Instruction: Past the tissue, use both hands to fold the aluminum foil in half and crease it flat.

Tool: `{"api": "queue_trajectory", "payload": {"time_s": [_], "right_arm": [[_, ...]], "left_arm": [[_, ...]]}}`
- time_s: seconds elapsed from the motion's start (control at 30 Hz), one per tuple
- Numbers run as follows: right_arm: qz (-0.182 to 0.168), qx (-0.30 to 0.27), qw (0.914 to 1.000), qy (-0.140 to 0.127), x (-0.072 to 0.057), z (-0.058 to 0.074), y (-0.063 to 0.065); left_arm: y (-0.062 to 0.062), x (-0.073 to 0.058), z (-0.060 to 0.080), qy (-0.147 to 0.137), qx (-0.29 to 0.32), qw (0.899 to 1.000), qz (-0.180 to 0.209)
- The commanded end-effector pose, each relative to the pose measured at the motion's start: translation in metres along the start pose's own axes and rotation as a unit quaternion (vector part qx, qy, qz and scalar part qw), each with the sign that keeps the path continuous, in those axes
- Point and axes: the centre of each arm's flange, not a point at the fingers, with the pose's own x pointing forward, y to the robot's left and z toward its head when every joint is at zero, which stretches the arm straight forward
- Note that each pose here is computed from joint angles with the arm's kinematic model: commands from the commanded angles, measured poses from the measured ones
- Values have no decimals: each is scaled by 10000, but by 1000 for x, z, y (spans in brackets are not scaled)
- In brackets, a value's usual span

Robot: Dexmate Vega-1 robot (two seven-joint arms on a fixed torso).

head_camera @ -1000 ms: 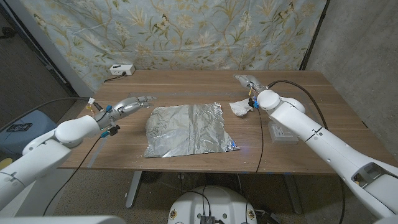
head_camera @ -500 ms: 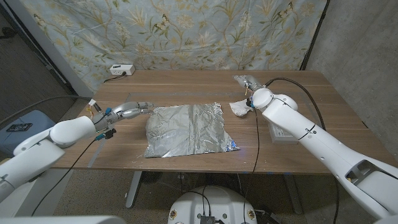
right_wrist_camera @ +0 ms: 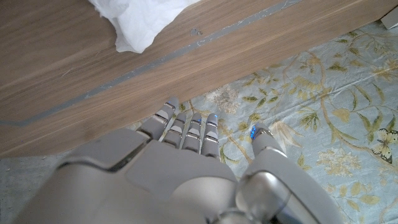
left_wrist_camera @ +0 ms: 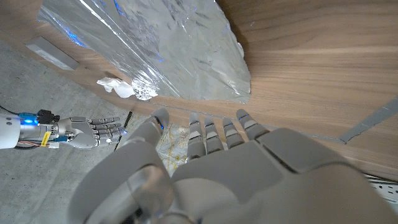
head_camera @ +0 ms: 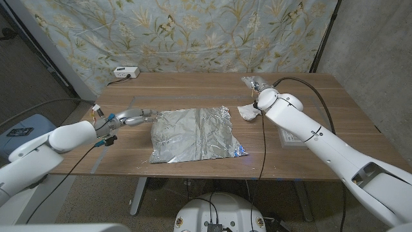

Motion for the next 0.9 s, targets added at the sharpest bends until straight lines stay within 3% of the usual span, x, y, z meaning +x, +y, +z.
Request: {"api": "queue_trajectory", "payload": {"time_s": [0.03,0.43,0.9], "right_arm": [[286,-204,9993,135,-4,24,7],[258,-673,9972,201,-10,45,17],[219,-927,9951,281,-18,55,25]], "left_arm": [[-2,-3,-2,105,626,9980,-29],[-10,-3,0,75,1044,9945,-83],[-22,2,7,96,1553,9868,-443]]}}
